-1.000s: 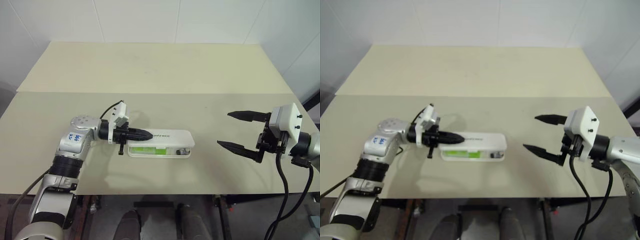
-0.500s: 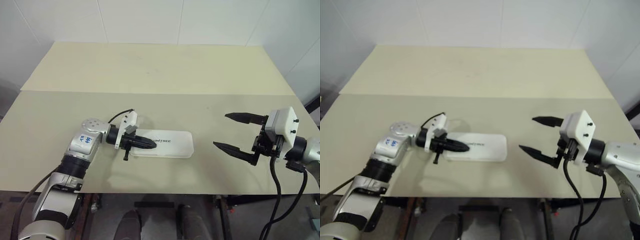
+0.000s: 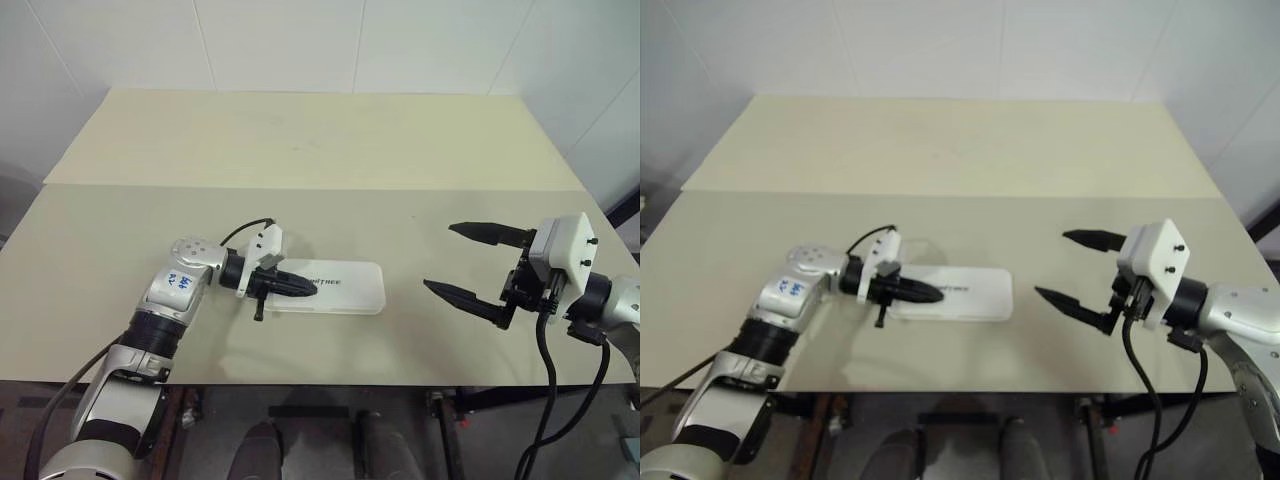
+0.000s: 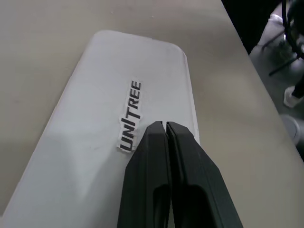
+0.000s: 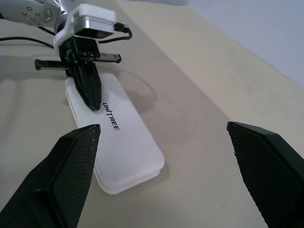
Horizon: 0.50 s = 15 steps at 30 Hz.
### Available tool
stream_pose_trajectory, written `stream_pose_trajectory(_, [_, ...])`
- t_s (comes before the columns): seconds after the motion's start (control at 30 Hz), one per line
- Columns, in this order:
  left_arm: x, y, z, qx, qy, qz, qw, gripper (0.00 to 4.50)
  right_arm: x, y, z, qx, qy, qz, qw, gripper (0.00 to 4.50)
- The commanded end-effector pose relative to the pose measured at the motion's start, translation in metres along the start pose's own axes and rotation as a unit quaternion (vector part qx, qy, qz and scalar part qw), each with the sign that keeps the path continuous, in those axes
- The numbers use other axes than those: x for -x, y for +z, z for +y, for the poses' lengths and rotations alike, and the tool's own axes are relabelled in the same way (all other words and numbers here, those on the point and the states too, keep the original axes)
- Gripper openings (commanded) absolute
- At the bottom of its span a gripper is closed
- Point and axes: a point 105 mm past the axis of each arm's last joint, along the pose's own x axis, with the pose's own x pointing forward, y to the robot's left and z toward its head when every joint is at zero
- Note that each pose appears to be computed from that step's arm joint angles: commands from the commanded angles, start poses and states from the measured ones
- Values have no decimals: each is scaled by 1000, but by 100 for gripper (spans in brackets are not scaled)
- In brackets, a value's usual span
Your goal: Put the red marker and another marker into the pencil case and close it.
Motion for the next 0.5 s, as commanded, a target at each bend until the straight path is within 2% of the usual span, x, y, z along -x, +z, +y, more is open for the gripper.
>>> stream_pose_trajectory(0.03, [16, 36, 1, 13, 20, -103, 994, 5, -1, 5, -3, 6, 0, -16, 1000, 450])
stream_pose_trajectory(0.2, [49, 64, -3, -38, 54, -164, 984, 5, -2, 1, -10, 2, 2, -18, 1000, 450])
stream_pose_trajectory(0.23, [60, 69, -2, -45, 69, -174, 981, 45, -2, 0, -14, 2, 0, -17, 1000, 450])
stream_pose_trajectory(0.27, [68, 73, -2, -48, 78, -179, 979, 66, -1, -1, -17, 3, -1, -17, 1000, 450])
stream_pose_trajectory(0.43, [113, 79, 2, -119, 149, -146, 971, 234, 2, -3, -31, 4, -2, -16, 1000, 450])
stream_pose_trajectory(0.5, [122, 81, 0, -138, 161, -144, 966, 303, 4, -6, -36, 6, -5, -14, 1000, 450])
